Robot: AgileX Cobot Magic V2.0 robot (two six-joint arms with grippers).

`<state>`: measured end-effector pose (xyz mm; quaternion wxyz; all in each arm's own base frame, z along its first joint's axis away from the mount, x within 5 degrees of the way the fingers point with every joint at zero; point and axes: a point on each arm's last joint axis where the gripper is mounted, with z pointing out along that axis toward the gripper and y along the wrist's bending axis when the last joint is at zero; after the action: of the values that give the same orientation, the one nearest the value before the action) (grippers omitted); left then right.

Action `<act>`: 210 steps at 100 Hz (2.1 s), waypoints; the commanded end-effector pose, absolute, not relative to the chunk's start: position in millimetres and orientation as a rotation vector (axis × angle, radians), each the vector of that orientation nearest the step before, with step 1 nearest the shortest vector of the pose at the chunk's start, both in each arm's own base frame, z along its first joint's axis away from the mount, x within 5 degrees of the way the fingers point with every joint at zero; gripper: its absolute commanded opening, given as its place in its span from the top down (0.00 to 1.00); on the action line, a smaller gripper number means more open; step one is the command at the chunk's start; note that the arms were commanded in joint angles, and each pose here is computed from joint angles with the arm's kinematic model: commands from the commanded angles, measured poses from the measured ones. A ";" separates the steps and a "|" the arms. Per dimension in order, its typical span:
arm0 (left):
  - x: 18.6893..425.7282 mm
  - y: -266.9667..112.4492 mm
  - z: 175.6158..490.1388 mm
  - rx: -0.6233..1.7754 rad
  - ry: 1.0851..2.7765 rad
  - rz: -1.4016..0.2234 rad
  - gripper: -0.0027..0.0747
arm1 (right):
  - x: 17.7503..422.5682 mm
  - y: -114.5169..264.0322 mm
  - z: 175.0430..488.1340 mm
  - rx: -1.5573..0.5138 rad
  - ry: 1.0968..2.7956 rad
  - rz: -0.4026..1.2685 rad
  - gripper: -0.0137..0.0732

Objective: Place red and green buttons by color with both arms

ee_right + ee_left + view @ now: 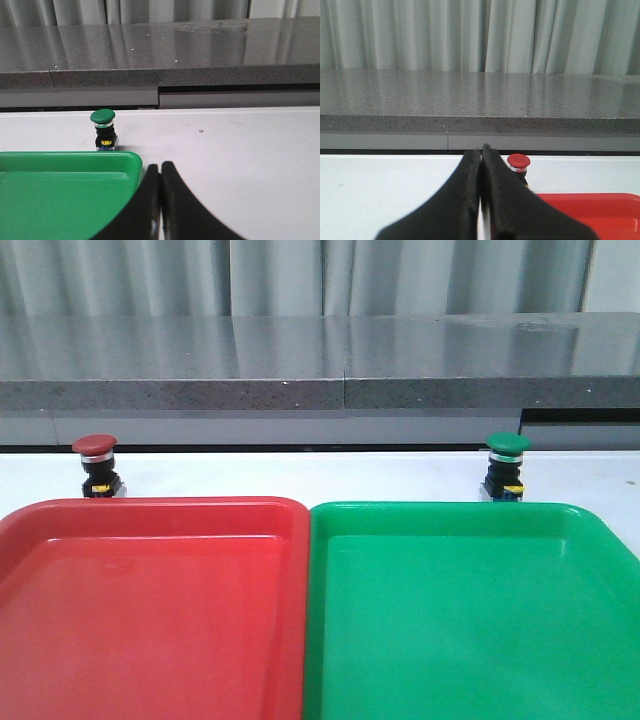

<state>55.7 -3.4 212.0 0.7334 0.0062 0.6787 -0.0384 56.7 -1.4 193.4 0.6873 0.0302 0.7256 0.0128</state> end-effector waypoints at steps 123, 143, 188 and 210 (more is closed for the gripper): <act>111.1 -5.4 325.0 -0.066 1.862 -0.113 0.99 | 54.7 -1.3 206.8 0.061 1.506 0.028 0.92; 153.8 -7.5 343.2 -0.077 2.069 -0.094 0.99 | 54.7 -1.3 206.8 0.061 1.506 0.028 0.92; 211.6 -10.9 318.0 -0.084 2.299 -0.072 0.99 | 54.7 -1.3 206.8 0.061 1.506 0.028 0.92; 211.6 -10.9 317.1 -0.070 2.309 -0.065 0.70 | 54.7 -1.3 206.8 0.061 1.506 0.028 0.92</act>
<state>207.7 -10.7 300.5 0.3602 -0.0250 0.9324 -0.0187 56.7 -1.4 193.4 0.6873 0.0302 0.7256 0.0128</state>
